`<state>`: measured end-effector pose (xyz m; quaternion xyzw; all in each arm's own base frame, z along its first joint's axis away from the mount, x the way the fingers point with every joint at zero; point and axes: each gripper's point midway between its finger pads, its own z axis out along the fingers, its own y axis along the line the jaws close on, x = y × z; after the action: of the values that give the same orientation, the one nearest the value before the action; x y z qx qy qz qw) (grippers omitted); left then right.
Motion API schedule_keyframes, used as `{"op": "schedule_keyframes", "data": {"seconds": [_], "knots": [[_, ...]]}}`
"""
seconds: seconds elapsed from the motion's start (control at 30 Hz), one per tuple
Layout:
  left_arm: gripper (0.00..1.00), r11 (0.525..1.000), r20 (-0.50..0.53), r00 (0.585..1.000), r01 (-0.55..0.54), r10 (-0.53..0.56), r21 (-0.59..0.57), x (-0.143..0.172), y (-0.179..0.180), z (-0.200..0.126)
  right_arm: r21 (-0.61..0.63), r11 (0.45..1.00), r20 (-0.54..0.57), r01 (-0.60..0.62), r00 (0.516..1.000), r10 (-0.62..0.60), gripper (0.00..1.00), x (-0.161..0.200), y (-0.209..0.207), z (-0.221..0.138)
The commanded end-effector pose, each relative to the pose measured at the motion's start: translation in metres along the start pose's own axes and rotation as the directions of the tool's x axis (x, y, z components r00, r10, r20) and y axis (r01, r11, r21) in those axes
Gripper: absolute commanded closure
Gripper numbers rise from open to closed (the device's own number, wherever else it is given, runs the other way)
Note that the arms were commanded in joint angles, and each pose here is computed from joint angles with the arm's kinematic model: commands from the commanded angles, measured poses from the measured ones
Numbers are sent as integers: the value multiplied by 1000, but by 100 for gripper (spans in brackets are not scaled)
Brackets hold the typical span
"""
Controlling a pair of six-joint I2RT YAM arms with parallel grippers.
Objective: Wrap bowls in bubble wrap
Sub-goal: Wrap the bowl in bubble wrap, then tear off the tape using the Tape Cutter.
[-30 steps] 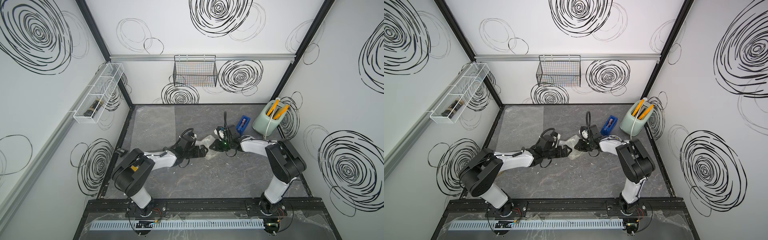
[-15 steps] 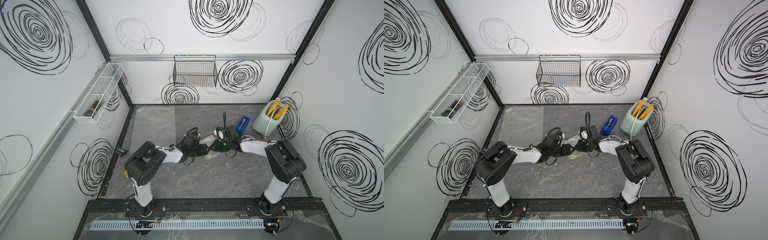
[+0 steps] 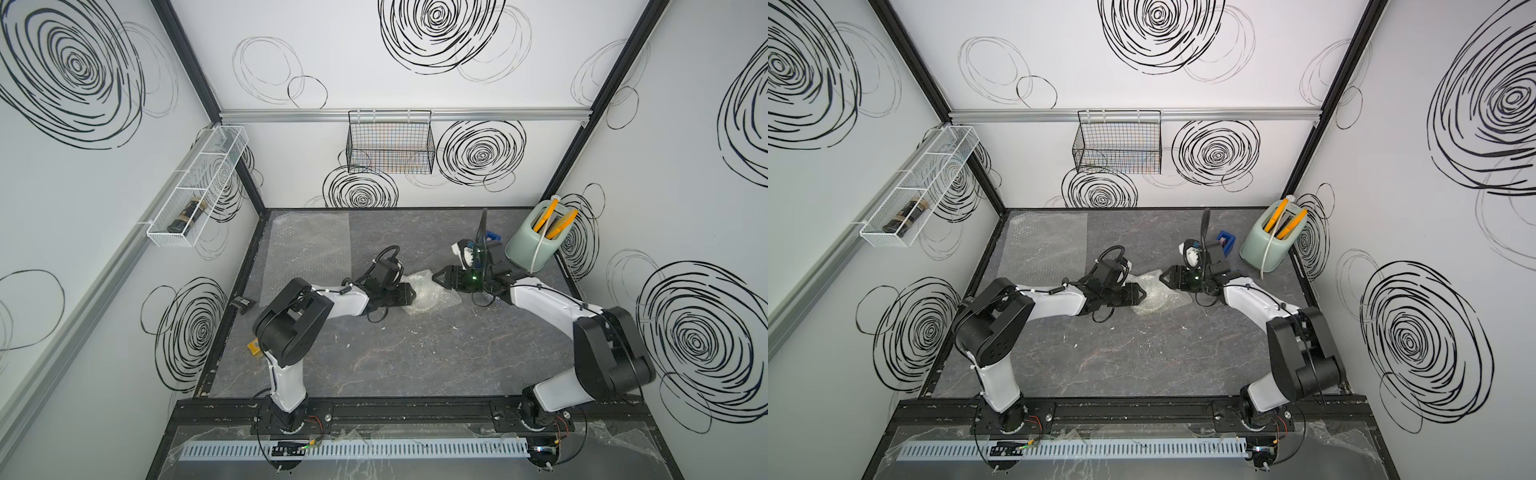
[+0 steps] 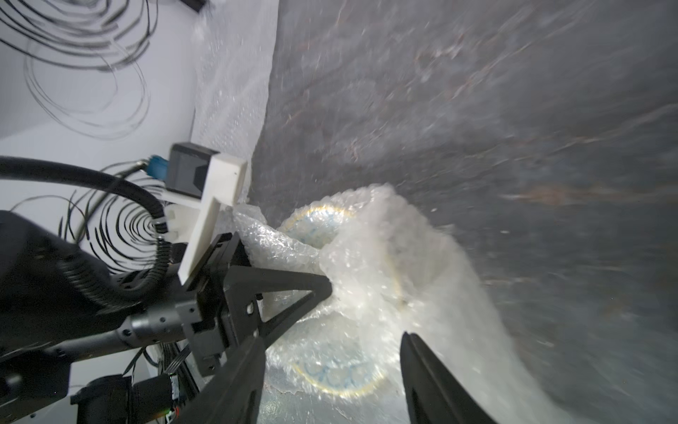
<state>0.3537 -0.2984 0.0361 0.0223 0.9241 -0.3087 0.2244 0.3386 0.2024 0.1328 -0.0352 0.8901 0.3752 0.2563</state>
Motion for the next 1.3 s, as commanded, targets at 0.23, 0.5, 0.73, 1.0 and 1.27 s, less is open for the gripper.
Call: {"op": "schedule_keyframes", "data": {"seconds": [0.23, 0.5, 0.73, 1.0, 1.27], "knots": [[51, 983, -80, 984, -166, 160, -77, -7, 7, 6, 97, 984, 117, -150, 983, 138, 33, -10, -58, -33], [53, 980, -95, 980, -182, 175, -75, -4, 9, 3, 88, 954, 242, -288, 935, 260, 47, -80, -99, -58], [53, 981, -99, 979, -183, 176, -62, -1, 8, 2, 84, 926, 283, -367, 900, 331, 49, -110, -135, -60], [54, 982, -98, 980, -182, 176, -60, 0, 9, 2, 51, 909, 265, -413, 883, 386, 49, -114, -151, -45], [54, 982, -96, 980, -182, 176, -58, -1, 7, 2, 7, 892, 230, -452, 869, 439, 52, -111, -160, -27]]}}
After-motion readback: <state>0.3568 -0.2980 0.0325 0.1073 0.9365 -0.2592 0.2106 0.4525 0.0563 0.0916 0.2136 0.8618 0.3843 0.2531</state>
